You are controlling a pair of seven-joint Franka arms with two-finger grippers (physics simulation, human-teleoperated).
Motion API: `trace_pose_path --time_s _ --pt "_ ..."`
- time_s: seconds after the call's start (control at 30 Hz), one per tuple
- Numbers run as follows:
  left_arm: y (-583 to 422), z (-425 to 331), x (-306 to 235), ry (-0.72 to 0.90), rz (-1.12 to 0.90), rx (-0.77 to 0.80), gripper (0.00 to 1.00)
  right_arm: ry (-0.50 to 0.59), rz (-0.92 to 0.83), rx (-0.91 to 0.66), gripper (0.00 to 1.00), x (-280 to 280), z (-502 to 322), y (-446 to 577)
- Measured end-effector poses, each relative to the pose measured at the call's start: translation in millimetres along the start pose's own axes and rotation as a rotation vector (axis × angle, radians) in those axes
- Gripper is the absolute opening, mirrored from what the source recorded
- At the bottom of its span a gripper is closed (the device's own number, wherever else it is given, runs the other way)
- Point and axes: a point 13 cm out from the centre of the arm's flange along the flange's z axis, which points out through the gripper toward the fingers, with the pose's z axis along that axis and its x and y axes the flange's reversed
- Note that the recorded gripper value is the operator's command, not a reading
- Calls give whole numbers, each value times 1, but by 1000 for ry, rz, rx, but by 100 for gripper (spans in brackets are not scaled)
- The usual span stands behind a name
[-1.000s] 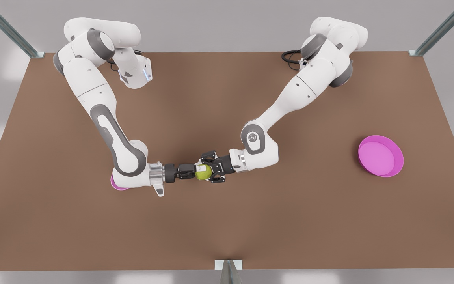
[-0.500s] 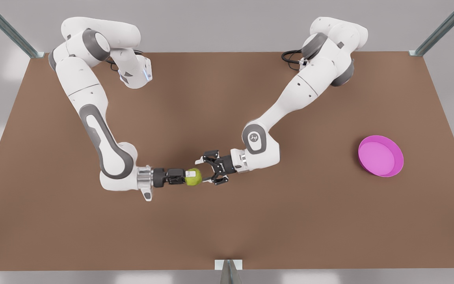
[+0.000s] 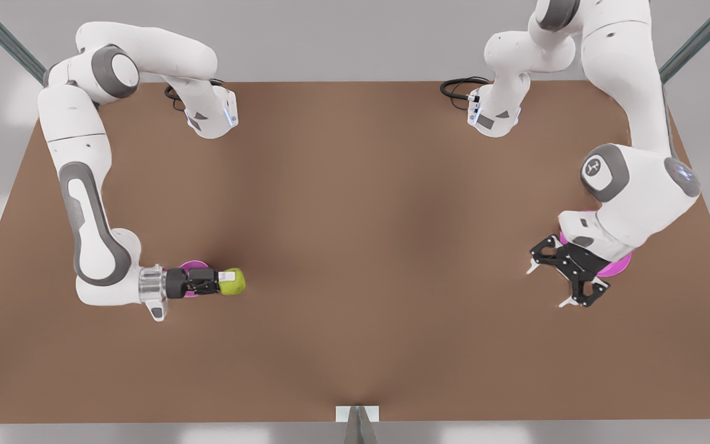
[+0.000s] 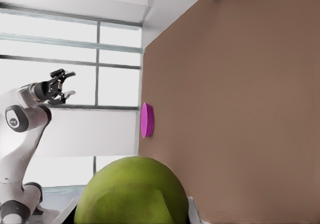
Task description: Use the left arm to pick up the apple from the plate, transfer it to the gripper of the right arm, and then use the right arm to place it into the bowl
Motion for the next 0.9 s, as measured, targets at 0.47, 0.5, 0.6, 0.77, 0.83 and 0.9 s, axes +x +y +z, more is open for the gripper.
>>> trace_pose_path --time_s 0.47,0.5,0.6,0.77,0.83,0.9 --pt "-45 -83 54 351 -447 38 100 50 -17 113 70 47 -112 -66" --pt "-47 -81 56 361 -473 40 100 57 -26 131 70 47 -113 -68" --pt "-51 -79 59 377 -543 44 100 75 -56 200 70 46 -121 -77" --pt "-55 -78 61 391 -636 41 100 109 -80 308 70 47 -126 -97" --pt "-56 -78 61 392 -668 43 100 123 -85 351 70 48 -127 -105" --pt "-54 -78 63 392 -701 42 100 138 -88 386 70 48 -126 -111"
